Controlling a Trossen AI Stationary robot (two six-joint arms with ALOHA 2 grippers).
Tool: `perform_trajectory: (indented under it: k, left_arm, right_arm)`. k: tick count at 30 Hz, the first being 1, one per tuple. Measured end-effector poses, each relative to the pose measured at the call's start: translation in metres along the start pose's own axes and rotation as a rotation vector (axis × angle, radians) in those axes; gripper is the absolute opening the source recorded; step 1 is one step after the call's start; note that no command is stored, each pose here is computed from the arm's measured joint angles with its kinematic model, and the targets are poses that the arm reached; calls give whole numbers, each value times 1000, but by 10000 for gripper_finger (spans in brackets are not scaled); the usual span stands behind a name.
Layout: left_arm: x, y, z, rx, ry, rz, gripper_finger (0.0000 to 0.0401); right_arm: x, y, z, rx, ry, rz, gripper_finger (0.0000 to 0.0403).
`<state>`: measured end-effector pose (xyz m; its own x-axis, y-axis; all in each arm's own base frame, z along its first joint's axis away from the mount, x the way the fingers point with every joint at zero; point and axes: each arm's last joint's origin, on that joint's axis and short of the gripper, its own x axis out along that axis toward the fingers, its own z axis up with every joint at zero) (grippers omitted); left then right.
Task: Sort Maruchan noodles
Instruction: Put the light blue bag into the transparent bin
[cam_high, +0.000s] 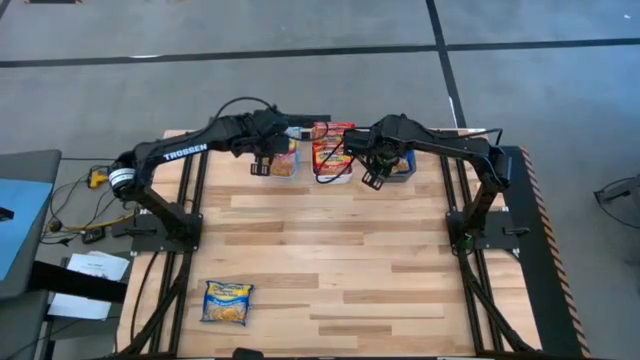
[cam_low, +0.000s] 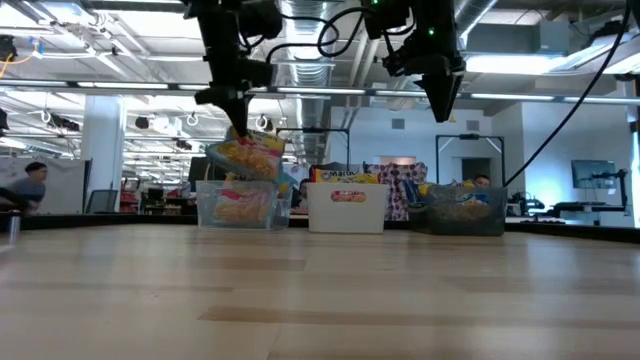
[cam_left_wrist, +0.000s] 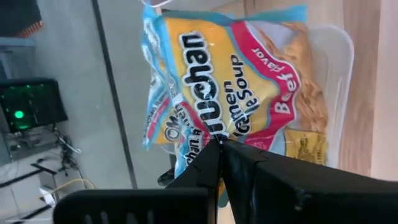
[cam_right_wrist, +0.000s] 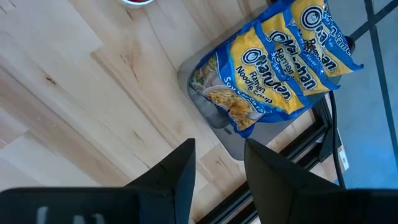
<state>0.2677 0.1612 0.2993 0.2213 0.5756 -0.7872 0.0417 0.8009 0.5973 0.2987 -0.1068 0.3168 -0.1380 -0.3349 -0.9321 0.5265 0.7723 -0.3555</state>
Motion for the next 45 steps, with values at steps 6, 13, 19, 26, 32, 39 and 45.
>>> perform_trajectory:
  k: [6,13,19,26,32,39,45]
  left_arm:
    - [5,1,-3,29,8,13,0]
    - [11,11,-15,22,30,-2,0]
    - [12,9,-16,47,-17,-81,0]
    - [31,-7,-24,101,7,-106,0]
    - [38,-12,-25,99,33,-66,0]
    - [38,-11,-25,102,31,-57,0]
    - [38,-11,-25,152,24,-60,9]
  right_arm:
    - [0,0,0,0,0,0,159]
    - [0,0,0,0,1,0,159]
    - [0,0,0,1,1,1,159]
    - [0,0,0,6,1,1,159]
    - [0,0,0,7,1,2,159]
    - [0,0,0,9,1,2,159]
    - [0,0,0,18,0,2,159]
